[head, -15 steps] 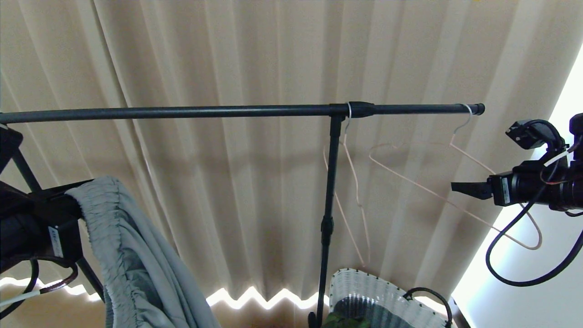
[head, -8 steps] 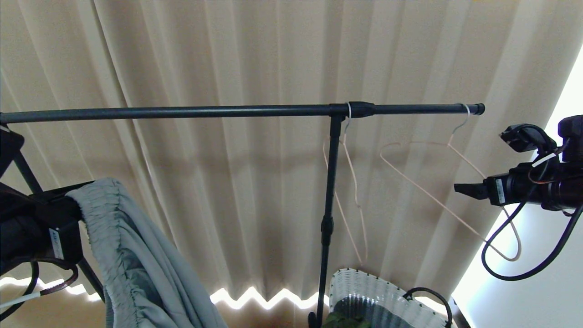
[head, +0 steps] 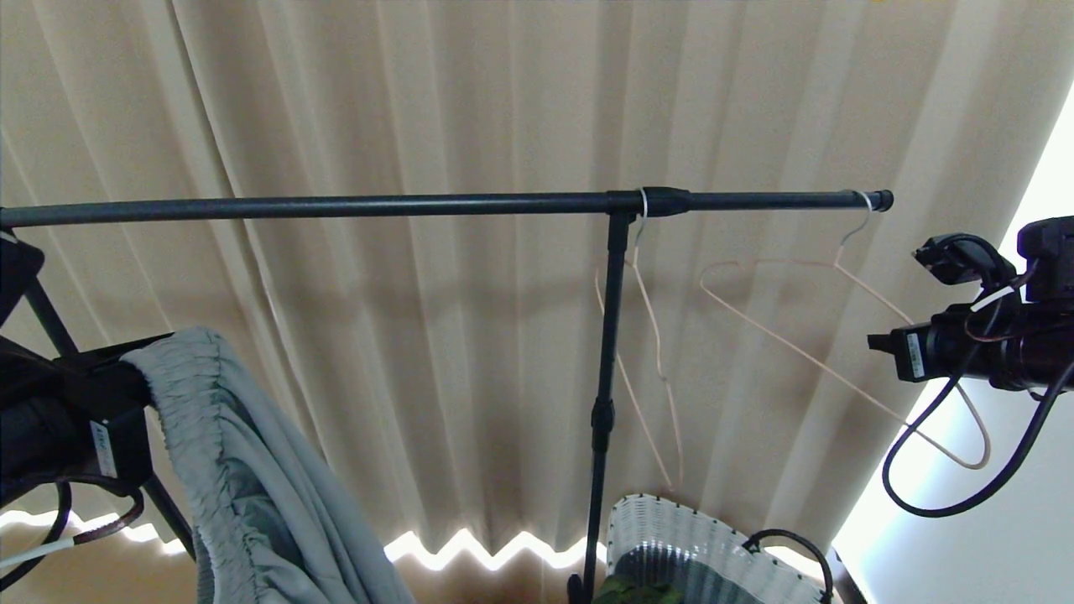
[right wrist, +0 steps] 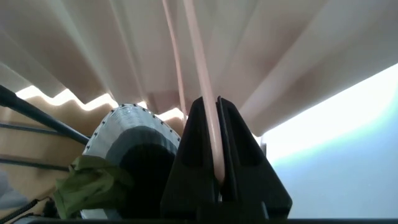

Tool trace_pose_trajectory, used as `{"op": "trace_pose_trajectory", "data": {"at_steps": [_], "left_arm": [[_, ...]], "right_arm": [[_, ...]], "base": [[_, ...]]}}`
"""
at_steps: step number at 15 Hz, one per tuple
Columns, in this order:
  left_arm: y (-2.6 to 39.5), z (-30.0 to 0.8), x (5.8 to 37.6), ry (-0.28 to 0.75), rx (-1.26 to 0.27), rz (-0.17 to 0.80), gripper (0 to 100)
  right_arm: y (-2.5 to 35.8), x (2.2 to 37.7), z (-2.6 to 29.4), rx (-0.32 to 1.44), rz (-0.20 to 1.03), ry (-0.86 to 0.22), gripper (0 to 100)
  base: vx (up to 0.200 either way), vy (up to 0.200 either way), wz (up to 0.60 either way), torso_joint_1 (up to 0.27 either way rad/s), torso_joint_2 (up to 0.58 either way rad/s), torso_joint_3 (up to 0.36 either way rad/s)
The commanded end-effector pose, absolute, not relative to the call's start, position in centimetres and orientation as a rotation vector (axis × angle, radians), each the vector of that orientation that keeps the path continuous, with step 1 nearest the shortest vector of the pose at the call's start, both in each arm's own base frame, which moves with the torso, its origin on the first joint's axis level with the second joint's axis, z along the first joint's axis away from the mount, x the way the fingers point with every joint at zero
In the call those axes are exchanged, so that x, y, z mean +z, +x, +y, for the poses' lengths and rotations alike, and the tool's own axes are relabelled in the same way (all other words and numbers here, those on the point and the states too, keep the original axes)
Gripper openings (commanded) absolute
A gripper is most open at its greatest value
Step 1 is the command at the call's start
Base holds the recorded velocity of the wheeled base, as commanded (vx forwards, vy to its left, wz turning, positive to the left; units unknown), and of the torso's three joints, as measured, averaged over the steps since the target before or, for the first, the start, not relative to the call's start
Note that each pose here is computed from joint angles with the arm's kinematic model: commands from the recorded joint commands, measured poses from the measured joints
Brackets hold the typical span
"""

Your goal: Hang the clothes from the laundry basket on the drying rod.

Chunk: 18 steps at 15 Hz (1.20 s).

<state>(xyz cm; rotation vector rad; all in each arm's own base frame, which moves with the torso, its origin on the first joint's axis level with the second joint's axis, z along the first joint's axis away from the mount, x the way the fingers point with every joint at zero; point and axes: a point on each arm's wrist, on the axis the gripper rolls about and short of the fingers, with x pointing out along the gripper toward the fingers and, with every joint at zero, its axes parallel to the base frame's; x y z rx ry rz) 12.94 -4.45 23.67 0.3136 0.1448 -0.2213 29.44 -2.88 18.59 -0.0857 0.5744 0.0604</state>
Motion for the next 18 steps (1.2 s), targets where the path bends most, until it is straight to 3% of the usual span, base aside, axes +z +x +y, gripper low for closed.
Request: {"op": "trace_pose_trajectory", "data": {"at_steps": [1,5,8,13,18], "left_arm": [[12.9,-4.5,23.7,0.313,-0.221,0.143,0],[12.9,-4.4,23.6,0.316,-0.221,0.146,0],[12.9,-4.4,23.5,0.316,-0.221,0.146,0],[12.9,-4.4,23.5,0.318,-0.214,0.150,0],[13.0,-4.4,23.2,0.318,-0.215,0.159,0]], "right_arm": [[29.1,19.0,-2.9,0.059,0.559,-0.087,0],[28.3,20.3,-2.8,0.059,0.512,-0.091,0],[25.3,21.5,-2.4,0.057,0.471,-0.094,0],[20.8,20.7,-2.0,0.056,0.471,-0.094,0],[20.5,20.6,-2.2,0.043,0.470,-0.091,0]], "base": [[0.000,0.000,0.00,0.000,0.00,0.000],[0.000,0.000,0.00,0.000,0.00,0.000],[0.000,0.000,0.00,0.000,0.00,0.000],[0.000,0.000,0.00,0.000,0.00,0.000],[-0.200,0.000,0.00,0.000,0.00,0.004]]}}
